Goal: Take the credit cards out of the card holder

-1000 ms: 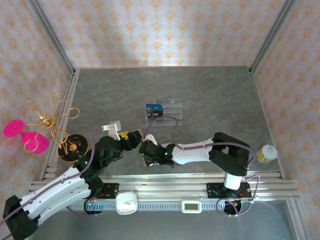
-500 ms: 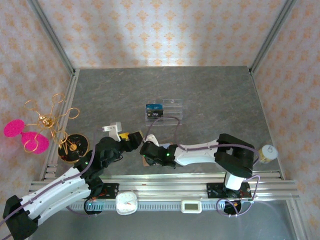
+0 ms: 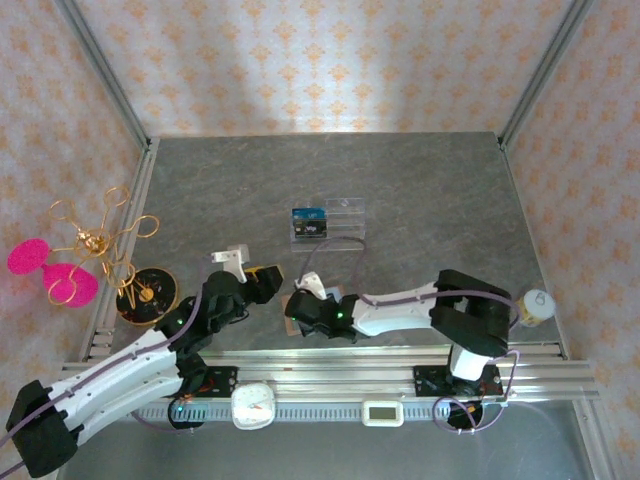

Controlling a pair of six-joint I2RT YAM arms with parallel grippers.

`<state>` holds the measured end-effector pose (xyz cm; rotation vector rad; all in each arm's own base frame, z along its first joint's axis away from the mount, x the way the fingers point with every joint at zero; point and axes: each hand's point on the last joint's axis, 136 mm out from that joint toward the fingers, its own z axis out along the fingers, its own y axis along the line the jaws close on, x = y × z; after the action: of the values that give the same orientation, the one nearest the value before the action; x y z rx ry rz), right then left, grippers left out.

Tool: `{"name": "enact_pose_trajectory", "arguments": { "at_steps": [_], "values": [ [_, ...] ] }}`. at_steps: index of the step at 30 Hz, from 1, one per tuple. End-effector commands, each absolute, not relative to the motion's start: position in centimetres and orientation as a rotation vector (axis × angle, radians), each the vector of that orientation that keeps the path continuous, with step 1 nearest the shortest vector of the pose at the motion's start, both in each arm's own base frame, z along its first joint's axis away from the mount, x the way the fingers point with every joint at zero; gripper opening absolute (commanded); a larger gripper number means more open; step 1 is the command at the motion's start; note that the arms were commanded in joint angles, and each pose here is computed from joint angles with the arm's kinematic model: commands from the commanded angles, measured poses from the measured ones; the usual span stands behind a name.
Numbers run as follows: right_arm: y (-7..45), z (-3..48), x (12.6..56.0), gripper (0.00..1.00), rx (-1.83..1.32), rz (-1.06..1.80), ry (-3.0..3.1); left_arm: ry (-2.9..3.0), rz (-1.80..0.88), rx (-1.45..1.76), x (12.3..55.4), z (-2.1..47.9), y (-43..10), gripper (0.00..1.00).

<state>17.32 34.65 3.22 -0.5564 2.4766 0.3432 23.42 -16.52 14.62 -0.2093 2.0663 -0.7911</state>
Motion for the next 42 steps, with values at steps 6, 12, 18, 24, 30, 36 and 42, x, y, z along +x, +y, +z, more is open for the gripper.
{"name": "enact_pose_trajectory", "arguments": {
  "at_steps": [6, 12, 18, 24, 30, 36, 42],
  "values": [
    [34.6, 6.7, 18.5, 0.00, -0.311, 0.589, 2.386, 2.196, -0.828, -0.155, 23.0, 10.7, -18.8, 0.12],
    [36.1, 5.1, 17.3, 0.27, -0.517, 0.469, 2.439, 2.168, -0.788, -0.197, 23.2, 11.8, -17.8, 0.48],
    [36.4, 3.5, 16.9, 0.37, -0.581, 0.366, 2.477, 2.096, -0.767, -0.211, 23.2, 13.9, -16.5, 0.65],
    [35.6, 0.6, 16.4, 0.41, -0.648, 0.220, 2.545, 2.109, -0.754, -0.206, 23.2, 13.6, -16.5, 0.66],
    [34.0, -1.5, 16.1, 0.36, -0.665, 0.106, 2.592, 2.107, -0.744, -0.209, 23.3, 13.4, -16.3, 0.71],
    [33.7, -0.6, 16.7, 0.00, -0.558, 0.144, 2.559, 2.131, -0.752, -0.189, 23.0, 12.7, -16.7, 0.68],
    [35.1, 3.3, 17.6, 0.00, -0.396, 0.395, 2.455, 2.165, -0.839, -0.142, 22.7, 11.6, -18.4, 0.48]
  ]
}}
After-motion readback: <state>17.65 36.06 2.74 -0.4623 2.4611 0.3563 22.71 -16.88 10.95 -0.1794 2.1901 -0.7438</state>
